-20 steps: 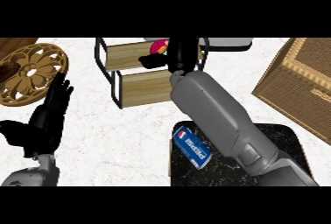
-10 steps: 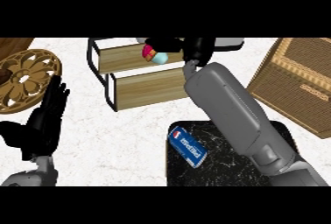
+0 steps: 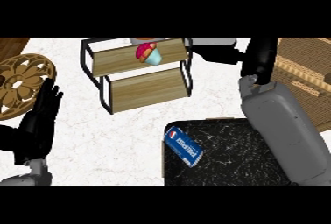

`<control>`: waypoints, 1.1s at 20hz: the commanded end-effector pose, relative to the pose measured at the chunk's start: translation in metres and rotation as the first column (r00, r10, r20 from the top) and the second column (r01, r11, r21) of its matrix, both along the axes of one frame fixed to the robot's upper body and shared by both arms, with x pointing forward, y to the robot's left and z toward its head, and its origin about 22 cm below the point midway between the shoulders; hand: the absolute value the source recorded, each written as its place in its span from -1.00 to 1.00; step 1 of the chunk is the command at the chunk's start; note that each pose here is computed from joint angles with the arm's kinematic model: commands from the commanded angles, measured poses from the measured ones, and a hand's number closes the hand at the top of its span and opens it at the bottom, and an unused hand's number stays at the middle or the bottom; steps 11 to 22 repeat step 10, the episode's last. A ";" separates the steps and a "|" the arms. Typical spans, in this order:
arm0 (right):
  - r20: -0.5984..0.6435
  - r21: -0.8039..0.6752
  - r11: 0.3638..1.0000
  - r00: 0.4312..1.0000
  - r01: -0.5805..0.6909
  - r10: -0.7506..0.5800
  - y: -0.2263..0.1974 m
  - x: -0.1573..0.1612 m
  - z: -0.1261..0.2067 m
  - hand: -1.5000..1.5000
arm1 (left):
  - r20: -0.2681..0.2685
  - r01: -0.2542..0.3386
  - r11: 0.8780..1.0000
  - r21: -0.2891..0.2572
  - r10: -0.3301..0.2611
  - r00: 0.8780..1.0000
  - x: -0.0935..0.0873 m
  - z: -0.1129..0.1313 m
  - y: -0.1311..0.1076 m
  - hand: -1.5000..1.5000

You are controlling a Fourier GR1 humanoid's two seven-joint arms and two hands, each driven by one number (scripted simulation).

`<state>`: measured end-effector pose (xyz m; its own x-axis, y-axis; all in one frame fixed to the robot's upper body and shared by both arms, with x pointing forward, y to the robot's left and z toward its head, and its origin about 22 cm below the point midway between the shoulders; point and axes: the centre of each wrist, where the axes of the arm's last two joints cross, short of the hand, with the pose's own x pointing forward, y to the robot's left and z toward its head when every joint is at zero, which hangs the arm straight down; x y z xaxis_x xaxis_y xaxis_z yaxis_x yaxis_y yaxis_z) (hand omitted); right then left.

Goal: Pick the cupcake from the tray and place it in the tiered shelf

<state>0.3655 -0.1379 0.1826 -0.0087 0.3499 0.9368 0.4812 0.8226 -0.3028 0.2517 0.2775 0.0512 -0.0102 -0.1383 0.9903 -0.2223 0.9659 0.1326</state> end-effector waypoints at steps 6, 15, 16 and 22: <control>-0.003 0.002 0.998 0.998 -0.056 0.056 -0.073 -0.100 0.005 -1.00 | 0.007 0.013 1.000 0.004 -0.013 1.000 -0.003 0.001 -0.001 0.00; 0.021 0.014 0.999 0.999 -0.047 0.047 -0.108 -0.108 0.019 -1.00 | 0.014 0.035 0.999 0.007 -0.035 0.999 0.000 -0.001 0.000 0.00; 0.021 0.014 0.999 0.999 -0.047 0.047 -0.108 -0.108 0.019 -1.00 | 0.014 0.035 0.999 0.007 -0.035 0.999 0.000 -0.001 0.000 0.00; 0.021 0.014 0.999 0.999 -0.047 0.047 -0.108 -0.108 0.019 -1.00 | 0.014 0.035 0.999 0.007 -0.035 0.999 0.000 -0.001 0.000 0.00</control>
